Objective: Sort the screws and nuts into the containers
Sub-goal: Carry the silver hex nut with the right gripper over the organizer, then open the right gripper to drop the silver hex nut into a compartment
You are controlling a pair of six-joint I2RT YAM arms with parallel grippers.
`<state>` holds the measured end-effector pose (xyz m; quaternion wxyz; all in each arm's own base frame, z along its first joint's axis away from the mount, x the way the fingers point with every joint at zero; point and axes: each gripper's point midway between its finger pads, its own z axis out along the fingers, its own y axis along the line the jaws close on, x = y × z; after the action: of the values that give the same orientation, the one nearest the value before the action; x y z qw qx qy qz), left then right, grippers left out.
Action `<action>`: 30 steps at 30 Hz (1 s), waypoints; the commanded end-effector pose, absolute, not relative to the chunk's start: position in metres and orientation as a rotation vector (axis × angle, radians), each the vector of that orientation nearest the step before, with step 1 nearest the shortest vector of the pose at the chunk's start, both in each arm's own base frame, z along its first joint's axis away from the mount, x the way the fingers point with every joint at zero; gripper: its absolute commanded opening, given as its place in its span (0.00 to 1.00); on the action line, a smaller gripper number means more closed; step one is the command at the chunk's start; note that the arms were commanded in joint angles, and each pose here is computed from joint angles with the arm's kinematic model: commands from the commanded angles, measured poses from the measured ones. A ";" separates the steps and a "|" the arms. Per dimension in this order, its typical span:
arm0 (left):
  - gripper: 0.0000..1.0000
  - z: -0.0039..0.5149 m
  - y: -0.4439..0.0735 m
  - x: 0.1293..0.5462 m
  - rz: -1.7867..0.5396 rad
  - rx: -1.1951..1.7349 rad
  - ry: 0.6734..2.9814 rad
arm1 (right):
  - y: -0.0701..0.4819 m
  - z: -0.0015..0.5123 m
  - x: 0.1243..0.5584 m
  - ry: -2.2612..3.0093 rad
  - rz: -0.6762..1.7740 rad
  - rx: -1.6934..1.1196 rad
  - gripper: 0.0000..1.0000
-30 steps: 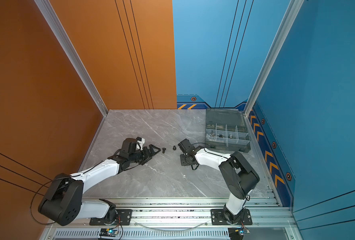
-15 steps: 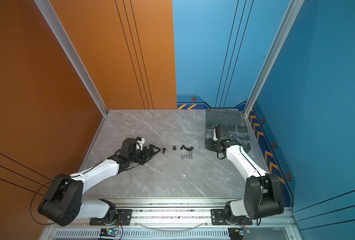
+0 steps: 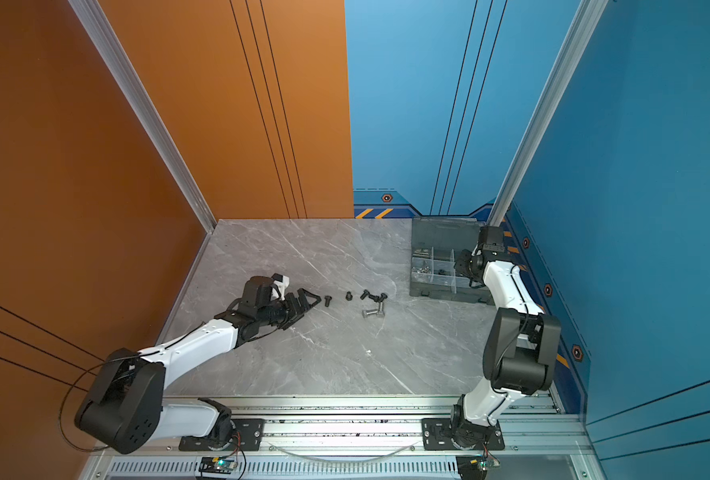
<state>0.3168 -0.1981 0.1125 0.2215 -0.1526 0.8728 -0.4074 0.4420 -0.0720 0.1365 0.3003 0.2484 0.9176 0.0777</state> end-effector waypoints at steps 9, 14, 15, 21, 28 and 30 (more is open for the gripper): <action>0.98 0.118 -0.194 0.316 -1.131 -0.407 2.402 | -0.098 0.101 0.475 2.499 0.158 0.735 0.05; 0.98 0.119 -0.193 0.317 -1.129 -0.409 2.400 | -0.098 0.079 0.473 2.544 0.161 0.746 0.09; 0.98 0.120 -0.193 0.318 -1.132 -0.409 2.399 | -0.098 0.075 0.473 2.554 0.164 0.747 0.11; 0.98 0.119 -0.193 0.318 -1.128 -0.408 2.401 | -0.095 0.071 0.473 2.569 0.176 0.725 0.26; 0.98 0.118 -0.192 0.317 -1.127 -0.413 2.400 | -0.096 0.078 0.473 2.570 0.181 0.708 0.48; 0.98 0.120 -0.192 0.317 -1.130 -0.410 2.398 | -0.094 0.085 0.472 2.568 0.195 0.700 0.50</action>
<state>0.3186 -0.1938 0.1141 0.2249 -0.1577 0.8715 -0.4063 0.4756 -0.0921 0.0731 0.2389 0.2580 0.9336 0.0688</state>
